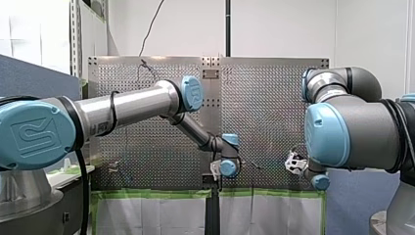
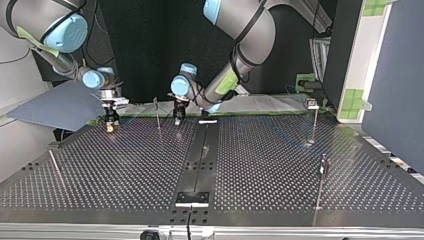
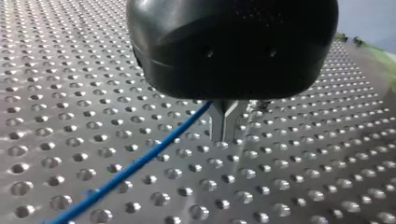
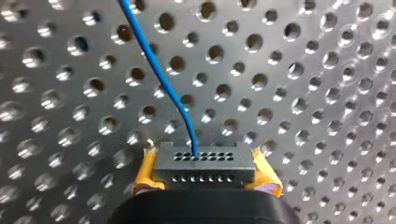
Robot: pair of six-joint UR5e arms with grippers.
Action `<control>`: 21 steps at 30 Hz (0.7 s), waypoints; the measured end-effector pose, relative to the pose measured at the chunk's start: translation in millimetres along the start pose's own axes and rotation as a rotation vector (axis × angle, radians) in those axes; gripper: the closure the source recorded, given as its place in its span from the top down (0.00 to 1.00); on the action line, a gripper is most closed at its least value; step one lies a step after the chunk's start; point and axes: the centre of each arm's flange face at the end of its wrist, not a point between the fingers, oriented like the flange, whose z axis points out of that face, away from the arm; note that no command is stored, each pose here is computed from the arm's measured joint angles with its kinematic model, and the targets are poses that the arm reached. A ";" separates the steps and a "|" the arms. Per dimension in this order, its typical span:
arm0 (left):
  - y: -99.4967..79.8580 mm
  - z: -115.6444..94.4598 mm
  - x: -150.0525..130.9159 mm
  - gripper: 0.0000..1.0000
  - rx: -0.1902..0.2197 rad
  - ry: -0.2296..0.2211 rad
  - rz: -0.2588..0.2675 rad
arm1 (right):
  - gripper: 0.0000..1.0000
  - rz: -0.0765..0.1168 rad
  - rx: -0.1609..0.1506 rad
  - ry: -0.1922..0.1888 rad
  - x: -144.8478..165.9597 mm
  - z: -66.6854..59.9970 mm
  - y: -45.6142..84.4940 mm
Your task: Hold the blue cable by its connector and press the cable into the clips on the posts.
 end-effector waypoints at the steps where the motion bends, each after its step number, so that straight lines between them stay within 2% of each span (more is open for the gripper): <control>1: -0.4 0.8 -1.1 0.00 0.001 -0.002 -0.001 | 0.00 -0.001 0.005 0.002 1.6 2.6 0.1; 5: -0.9 2.2 -2.6 0.00 0.002 -0.006 -0.003 | 0.00 -0.005 0.015 0.012 6.1 10.1 1.2; 7: -1.0 2.5 -3.0 0.00 0.002 -0.007 -0.003 | 0.00 0.000 0.009 0.001 1.3 3.4 -0.2; 12: -1.6 -0.8 -1.1 0.00 -0.011 0.002 0.008 | 0.00 0.001 0.007 -0.002 -0.1 2.3 -0.2; 16: -4.9 -10.9 7.8 0.00 -0.026 0.019 0.038 | 0.00 0.001 0.007 -0.002 -0.1 2.2 -0.1; 21: -21.9 -30.4 25.0 0.00 -0.001 0.030 0.053 | 0.00 0.001 0.007 -0.002 -0.1 2.2 -0.1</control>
